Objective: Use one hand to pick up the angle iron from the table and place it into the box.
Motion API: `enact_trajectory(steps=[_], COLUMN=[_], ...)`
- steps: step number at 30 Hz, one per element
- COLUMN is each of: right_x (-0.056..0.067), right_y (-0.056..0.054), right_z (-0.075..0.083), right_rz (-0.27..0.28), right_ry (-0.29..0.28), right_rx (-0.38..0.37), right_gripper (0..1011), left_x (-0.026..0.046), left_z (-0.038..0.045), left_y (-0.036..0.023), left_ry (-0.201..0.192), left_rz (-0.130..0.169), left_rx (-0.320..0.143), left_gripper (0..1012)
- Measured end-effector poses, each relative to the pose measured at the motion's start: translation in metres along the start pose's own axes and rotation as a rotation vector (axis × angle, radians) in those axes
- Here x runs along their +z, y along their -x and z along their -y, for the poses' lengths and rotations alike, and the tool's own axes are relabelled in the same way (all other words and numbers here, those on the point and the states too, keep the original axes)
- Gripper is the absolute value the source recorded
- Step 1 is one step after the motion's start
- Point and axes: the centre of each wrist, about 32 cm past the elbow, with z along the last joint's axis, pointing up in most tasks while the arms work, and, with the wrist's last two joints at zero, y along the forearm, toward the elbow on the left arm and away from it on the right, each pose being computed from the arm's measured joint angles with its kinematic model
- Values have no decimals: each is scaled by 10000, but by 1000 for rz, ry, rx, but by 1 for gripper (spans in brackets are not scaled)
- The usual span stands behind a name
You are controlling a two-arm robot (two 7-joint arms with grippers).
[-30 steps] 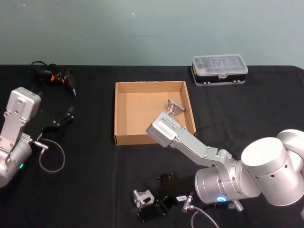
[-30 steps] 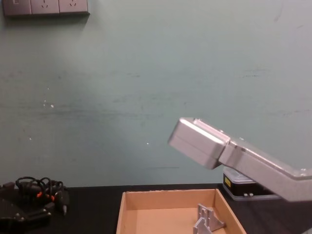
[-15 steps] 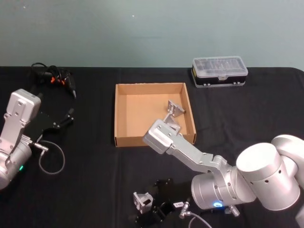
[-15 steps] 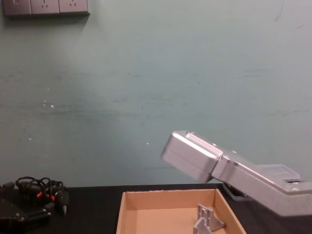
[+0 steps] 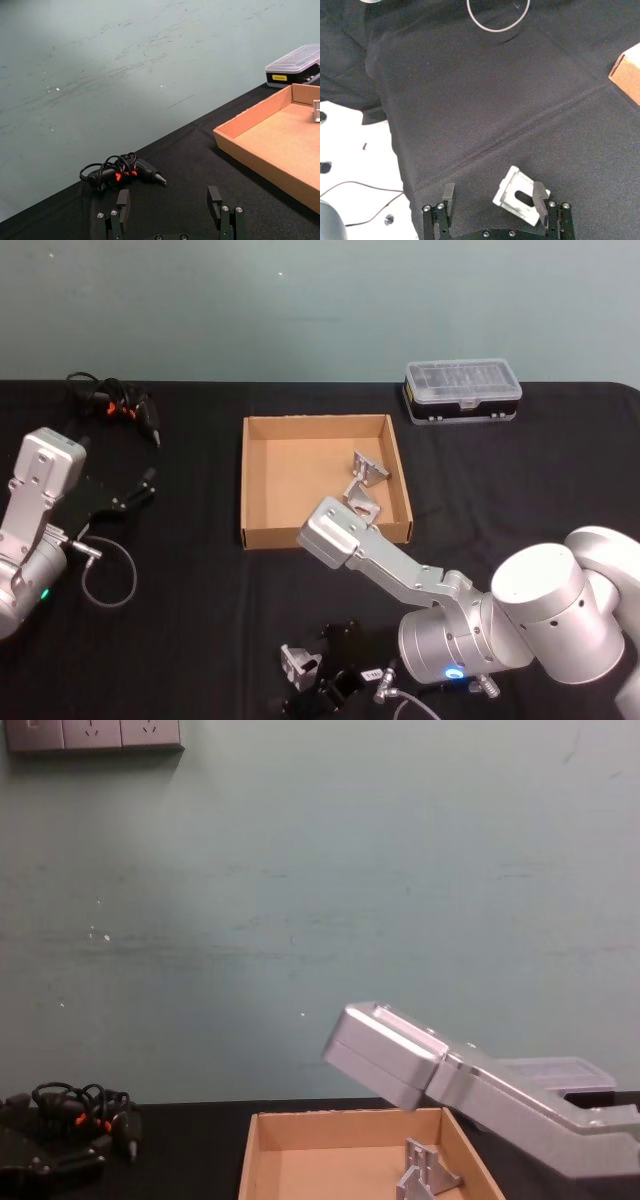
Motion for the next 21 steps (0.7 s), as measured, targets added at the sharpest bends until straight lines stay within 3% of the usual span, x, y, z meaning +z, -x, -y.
enact_trajectory(steps=[7,17,21], right_x=[2,18,27], right_y=[-3,1,1], right_z=[-20,-30,-31], right_rz=[-2,9,15], right_ry=[3,6,8], right_rx=[-1,-8,-11], right_gripper=[863,567,393], left_x=[0,0,0], left_z=[0,0,0], left_y=[0,0,0], left_ry=[0,0,0], left_rz=[0,0,0], left_rx=[0,0,0], left_gripper=[1011,1011,1011])
